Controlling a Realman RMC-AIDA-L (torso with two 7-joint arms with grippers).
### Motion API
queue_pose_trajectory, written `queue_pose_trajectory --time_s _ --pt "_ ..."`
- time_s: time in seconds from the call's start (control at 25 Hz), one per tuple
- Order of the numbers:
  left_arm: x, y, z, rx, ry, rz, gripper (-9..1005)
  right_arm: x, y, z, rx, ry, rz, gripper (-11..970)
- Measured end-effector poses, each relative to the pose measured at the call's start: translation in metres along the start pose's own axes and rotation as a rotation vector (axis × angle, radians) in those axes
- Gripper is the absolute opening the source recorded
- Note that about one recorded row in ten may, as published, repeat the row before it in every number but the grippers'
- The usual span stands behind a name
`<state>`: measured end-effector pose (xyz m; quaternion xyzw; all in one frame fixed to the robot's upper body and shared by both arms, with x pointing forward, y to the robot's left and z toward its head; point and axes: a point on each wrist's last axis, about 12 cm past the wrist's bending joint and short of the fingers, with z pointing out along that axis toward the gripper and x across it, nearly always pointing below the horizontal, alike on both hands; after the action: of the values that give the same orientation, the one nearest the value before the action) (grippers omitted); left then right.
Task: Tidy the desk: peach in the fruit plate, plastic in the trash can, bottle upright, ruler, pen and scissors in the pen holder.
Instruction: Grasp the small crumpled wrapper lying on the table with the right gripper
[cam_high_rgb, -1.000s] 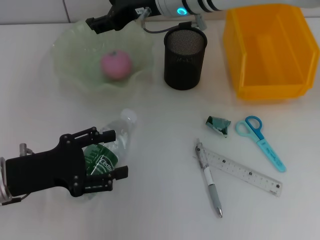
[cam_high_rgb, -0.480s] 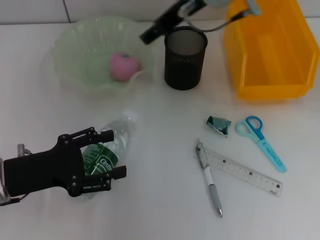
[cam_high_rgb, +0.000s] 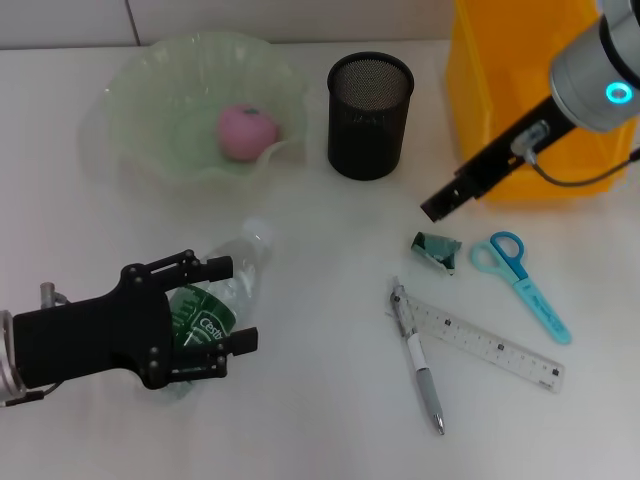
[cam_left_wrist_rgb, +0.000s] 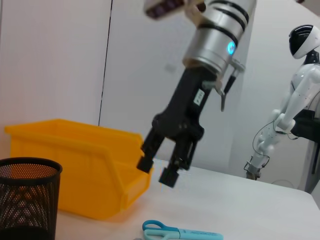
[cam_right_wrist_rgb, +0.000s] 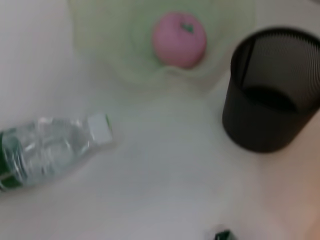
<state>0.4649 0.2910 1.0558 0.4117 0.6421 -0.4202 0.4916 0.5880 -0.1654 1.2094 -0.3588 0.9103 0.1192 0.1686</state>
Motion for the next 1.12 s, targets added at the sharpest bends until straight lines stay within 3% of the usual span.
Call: queue_pose_trajectory --time_s 0.52,1.12 --pt "0.000 0.001 0.001 0.002 0.001 0.000 841 0.010 -0.001 0.039 0.003 0.053 -0.042 826" --pt "0.000 0.000 0.000 -0.003 0.000 -0.003 841 0.018 -0.011 0.061 0.020 0.073 -0.021 821"
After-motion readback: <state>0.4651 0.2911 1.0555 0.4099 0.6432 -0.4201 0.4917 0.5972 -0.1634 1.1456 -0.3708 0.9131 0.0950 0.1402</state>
